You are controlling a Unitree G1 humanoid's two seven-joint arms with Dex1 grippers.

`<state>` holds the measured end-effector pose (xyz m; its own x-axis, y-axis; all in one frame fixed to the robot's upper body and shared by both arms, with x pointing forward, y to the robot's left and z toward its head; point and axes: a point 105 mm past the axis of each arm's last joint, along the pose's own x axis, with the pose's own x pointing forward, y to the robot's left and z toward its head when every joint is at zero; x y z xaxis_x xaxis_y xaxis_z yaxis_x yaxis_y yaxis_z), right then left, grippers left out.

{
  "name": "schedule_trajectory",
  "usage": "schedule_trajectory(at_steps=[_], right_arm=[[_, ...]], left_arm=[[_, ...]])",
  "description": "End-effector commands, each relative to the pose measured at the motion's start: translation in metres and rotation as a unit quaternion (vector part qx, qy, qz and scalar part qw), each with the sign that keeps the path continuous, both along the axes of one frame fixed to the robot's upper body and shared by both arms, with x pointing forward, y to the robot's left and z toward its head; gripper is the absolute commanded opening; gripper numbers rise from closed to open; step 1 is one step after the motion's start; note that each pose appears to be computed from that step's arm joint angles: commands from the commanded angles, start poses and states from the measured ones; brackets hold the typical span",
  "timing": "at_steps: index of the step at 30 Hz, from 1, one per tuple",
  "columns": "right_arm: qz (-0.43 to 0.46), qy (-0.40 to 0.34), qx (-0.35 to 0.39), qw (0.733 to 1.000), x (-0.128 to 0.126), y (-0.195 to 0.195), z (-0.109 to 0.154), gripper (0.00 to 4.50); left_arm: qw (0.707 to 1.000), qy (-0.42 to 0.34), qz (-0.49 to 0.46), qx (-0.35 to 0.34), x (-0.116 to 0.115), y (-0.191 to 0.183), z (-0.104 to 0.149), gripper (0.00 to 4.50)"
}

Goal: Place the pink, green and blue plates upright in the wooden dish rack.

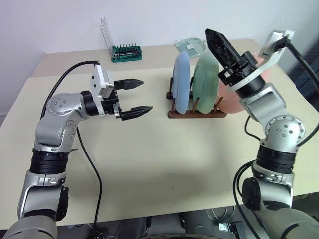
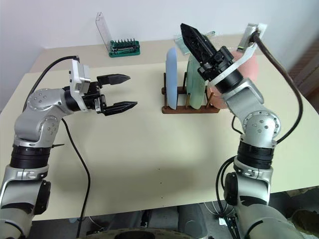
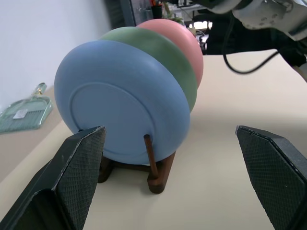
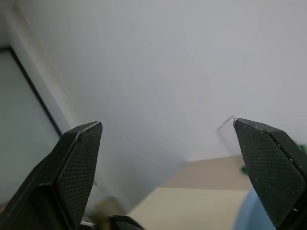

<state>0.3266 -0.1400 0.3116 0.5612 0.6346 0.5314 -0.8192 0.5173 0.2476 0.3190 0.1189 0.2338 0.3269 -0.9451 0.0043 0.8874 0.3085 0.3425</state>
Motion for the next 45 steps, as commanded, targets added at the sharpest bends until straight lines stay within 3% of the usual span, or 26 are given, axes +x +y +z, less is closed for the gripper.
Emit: schedule_trajectory(at_steps=[1,3,8,10,18,21,24,28,30,33,38,45], right_arm=[[-0.026,-0.077,-0.107,0.991,-0.014,-0.003,-0.004,4.46],[-0.054,-0.091,-0.161,0.981,-0.011,-0.012,-0.014,4.46],[-0.179,-0.073,-0.096,0.976,0.013,-0.074,0.004,4.46],[-0.23,-0.076,-0.106,0.964,0.016,-0.095,0.006,4.46],[-0.279,-0.065,-0.125,0.95,0.012,-0.121,0.001,4.46],[-0.373,-0.045,-0.138,0.916,0.018,-0.157,-0.001,3.7],[-0.435,-0.046,-0.119,0.892,0.014,-0.185,0.004,2.18],[-0.459,-0.028,-0.19,0.867,0.021,-0.187,-0.016,0.24],[-0.488,-0.014,-0.239,0.84,0.026,-0.193,-0.029,0.11],[-0.474,0.002,-0.285,0.833,0.032,-0.184,-0.045,0.11],[-0.453,0.024,-0.309,0.836,0.037,-0.177,-0.063,0.11],[-0.407,-0.003,-0.281,0.869,0.038,-0.152,-0.046,0.11]], left_arm=[[1.0,-0.018,-0.011,-0.009,-0.007,0.001,0.01,4.5],[1.0,-0.018,-0.008,-0.01,-0.006,0.001,0.009,4.5],[1.0,-0.016,-0.012,-0.009,-0.007,0.001,0.008,4.5],[1.0,-0.017,-0.013,-0.008,-0.007,0.0,0.008,4.5],[0.999,-0.006,-0.035,-0.008,-0.01,-0.005,0.005,4.5],[0.999,-0.001,-0.05,-0.014,-0.011,-0.01,0.008,4.5],[0.998,-0.001,-0.063,-0.016,-0.013,-0.013,0.01,4.5],[0.998,0.0,-0.066,-0.015,-0.013,-0.016,0.008,4.5],[0.998,-0.001,-0.067,-0.015,-0.013,-0.016,0.009,4.5],[0.998,-0.002,-0.067,-0.015,-0.013,-0.016,0.01,4.5],[0.998,-0.002,-0.064,-0.015,-0.013,-0.014,0.01,4.5],[0.998,-0.001,-0.057,-0.017,-0.013,-0.013,0.009,4.5]])
